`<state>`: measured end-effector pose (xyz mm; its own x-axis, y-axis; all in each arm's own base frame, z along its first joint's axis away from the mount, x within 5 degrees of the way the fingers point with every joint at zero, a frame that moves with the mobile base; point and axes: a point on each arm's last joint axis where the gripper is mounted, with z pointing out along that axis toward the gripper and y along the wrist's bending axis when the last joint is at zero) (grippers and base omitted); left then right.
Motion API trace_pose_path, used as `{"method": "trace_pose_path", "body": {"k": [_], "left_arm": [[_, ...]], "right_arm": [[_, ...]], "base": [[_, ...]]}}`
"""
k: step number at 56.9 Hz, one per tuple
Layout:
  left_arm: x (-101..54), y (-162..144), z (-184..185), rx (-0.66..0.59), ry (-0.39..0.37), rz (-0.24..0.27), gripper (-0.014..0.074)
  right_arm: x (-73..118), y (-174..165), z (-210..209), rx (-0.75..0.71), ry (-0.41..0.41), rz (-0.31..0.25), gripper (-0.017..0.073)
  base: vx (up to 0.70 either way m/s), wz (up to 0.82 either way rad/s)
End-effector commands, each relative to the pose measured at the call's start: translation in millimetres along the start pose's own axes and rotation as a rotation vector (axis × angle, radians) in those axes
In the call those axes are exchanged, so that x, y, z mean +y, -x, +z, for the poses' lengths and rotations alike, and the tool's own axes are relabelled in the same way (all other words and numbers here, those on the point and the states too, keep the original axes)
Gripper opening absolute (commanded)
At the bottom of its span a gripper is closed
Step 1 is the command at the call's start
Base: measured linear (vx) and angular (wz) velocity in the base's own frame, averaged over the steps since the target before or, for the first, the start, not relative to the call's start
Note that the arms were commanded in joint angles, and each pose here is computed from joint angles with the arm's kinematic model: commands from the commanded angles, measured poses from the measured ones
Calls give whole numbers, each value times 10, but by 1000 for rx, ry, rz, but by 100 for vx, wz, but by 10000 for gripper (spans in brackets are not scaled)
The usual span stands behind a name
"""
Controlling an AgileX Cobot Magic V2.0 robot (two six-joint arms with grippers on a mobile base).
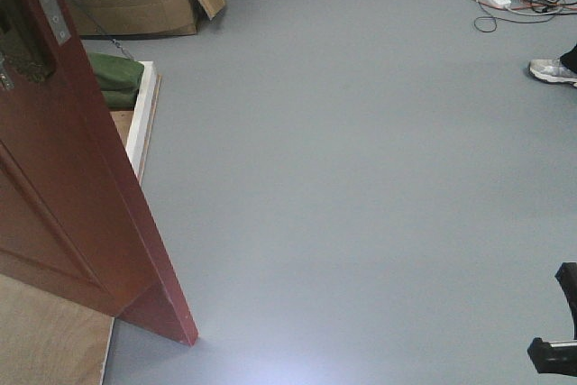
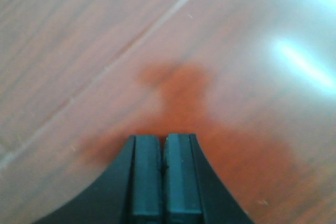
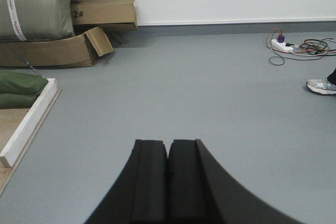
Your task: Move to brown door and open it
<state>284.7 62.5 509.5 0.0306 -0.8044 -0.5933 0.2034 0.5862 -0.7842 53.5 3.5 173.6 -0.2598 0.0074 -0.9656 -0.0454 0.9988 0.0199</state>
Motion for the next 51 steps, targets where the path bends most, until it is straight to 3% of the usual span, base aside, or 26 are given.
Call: {"method": "trace_pose_path", "body": {"k": [1,51], "left_arm": [[-201,56,-72,-27,-60,-15,-6],[-201,56,-72,-27,-60,-15,-6]], "right_arm": [[-5,61,-4,-87,-6,-10,0],[-5,58,-4,-83,-6,-9,0]], "base": [[17,-6],[19,-2]]}}
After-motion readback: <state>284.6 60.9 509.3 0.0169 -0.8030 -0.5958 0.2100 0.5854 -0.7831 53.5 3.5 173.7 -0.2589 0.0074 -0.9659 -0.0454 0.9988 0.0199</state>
